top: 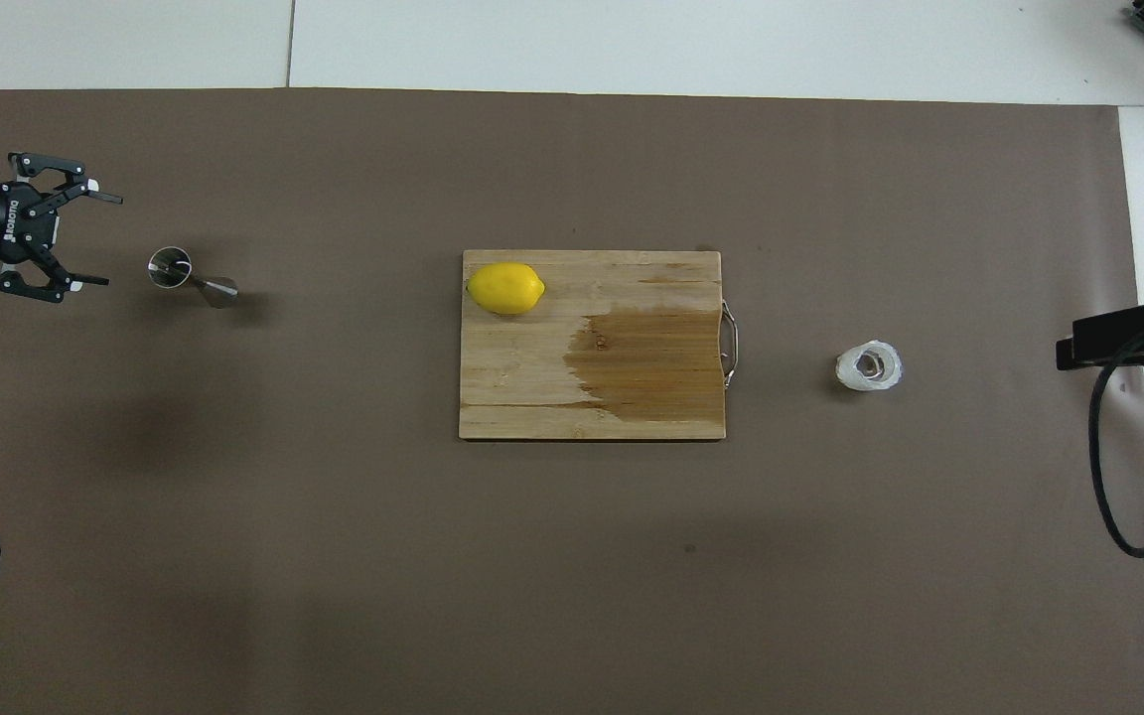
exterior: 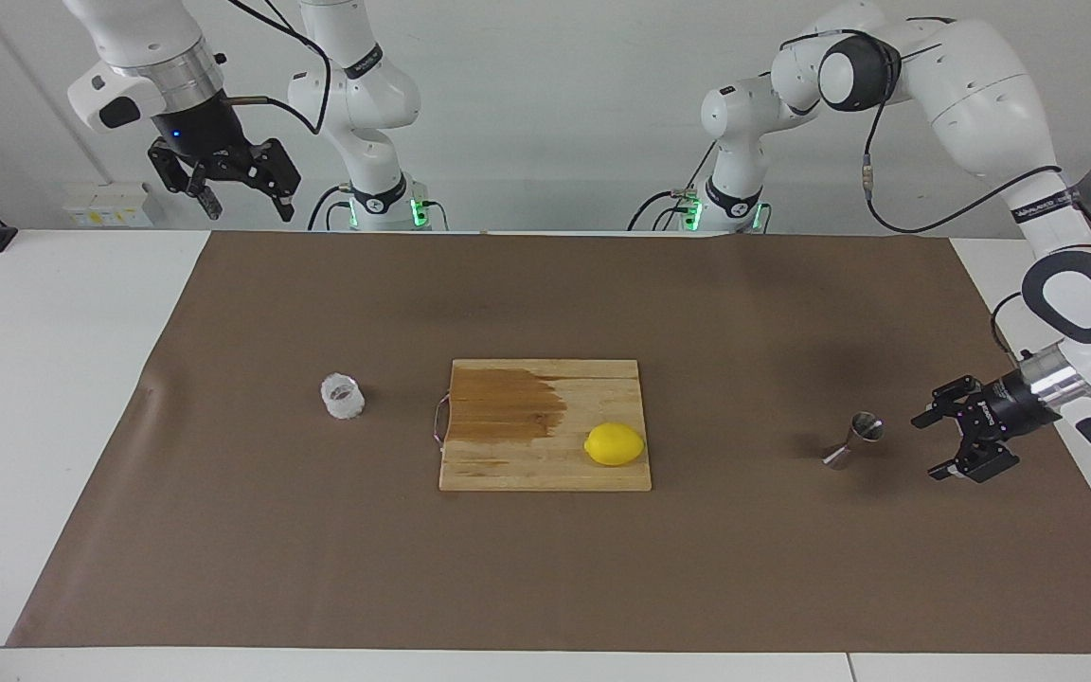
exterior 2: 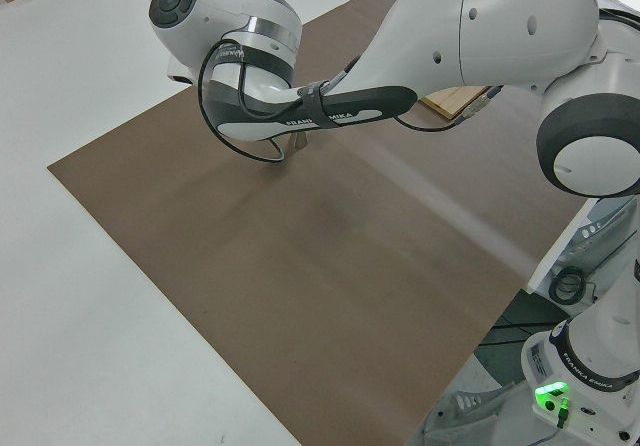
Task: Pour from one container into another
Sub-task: 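Move the left gripper toward the small metal cup, then close the left gripper around the small metal cup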
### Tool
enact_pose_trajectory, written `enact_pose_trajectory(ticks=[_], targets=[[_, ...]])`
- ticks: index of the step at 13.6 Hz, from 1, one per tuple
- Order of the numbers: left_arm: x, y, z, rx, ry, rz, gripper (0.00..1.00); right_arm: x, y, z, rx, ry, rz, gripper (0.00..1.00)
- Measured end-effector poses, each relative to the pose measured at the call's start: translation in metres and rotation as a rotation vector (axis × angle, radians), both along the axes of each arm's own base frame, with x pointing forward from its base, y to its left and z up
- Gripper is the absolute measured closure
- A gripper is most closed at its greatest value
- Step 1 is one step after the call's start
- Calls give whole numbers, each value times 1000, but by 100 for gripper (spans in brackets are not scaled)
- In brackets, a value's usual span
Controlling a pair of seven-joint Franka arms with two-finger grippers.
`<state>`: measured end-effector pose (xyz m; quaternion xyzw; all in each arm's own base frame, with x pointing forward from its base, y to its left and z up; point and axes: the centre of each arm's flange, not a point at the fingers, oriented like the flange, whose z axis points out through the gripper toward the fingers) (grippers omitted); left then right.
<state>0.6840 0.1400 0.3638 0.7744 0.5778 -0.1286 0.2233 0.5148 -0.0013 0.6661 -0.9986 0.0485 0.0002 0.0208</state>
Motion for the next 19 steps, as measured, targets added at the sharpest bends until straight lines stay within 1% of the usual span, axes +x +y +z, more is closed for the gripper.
enact_pose_trajectory(ticks=[3, 6, 8, 12, 15, 19], targets=[[-26, -4, -27, -28, 95, 164, 0, 0, 0, 0, 0, 0, 0, 0], [-36, -15, -29, -84, 164, 276, 0, 0, 0, 0, 0, 0, 0, 0], [-39, -22, -34, -100, 173, 310, 0, 0, 0, 0, 0, 0, 0, 0], [-45, -39, -57, -121, 175, 364, 0, 0, 0, 0, 0, 0, 0, 0], [-47, -48, -62, -153, 178, 394, 0, 0, 0, 0, 0, 0, 0, 0], [-54, -46, -66, -200, 186, 444, 0, 0, 0, 0, 0, 0, 0, 0]])
